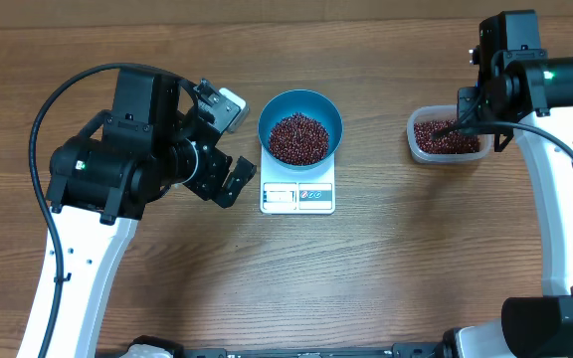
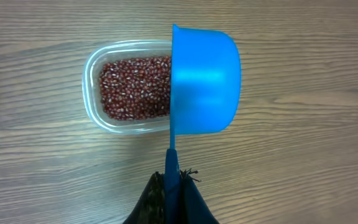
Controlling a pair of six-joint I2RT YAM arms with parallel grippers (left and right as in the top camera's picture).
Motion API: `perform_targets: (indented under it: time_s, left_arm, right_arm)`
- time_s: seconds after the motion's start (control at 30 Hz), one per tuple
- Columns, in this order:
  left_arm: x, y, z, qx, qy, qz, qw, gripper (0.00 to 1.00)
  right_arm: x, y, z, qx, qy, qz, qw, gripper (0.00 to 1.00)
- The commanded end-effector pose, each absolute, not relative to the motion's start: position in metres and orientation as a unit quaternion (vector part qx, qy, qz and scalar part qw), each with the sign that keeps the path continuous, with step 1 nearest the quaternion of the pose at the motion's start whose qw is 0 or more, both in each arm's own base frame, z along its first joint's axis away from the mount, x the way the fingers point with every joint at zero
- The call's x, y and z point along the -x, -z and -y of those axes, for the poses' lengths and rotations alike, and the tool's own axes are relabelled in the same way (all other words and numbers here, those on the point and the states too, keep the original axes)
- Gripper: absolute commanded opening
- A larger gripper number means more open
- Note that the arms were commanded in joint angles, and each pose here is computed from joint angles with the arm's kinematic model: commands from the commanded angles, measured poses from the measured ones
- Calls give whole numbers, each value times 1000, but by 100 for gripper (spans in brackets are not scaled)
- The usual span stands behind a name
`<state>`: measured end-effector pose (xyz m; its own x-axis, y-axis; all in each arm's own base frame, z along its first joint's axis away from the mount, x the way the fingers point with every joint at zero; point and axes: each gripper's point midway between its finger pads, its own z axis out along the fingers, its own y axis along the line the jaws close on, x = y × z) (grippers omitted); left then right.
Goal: Scoop item into bowl and weigh 150g on scale
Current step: 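Lower the scoop onto the table in front of the tub and release it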
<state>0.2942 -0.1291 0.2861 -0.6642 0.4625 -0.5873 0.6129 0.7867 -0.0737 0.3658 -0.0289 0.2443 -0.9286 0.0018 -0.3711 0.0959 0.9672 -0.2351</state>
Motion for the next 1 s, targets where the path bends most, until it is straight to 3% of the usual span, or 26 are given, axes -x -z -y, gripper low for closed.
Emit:
perform_targets:
  time_s: [0.0,0.13,0.43,0.73,0.97]
  left_arm:
    - [-294,-294,132,-308,138,-895,292,100]
    - [-294,-294,132,-308,138,-895,292,100]
    - [-294,-294,132,-308,138,-895,292,99]
    - [-294,-294,132,-308,138,-895,292,100]
    - [-294,-294,132,-308,138,-895,292,100]
  right_arm:
    - [-366,-243,1,-21,46,-980,193,4]
    - [-360,-262,-39,2,-78,-973,217,4]
    - [-308,-315,-58,50,-202,-943,261,4]
    - [-272,-254,-72,54,-394,-895,200,4]
    - [-255,-199,-68,1,-421,-896,142,4]
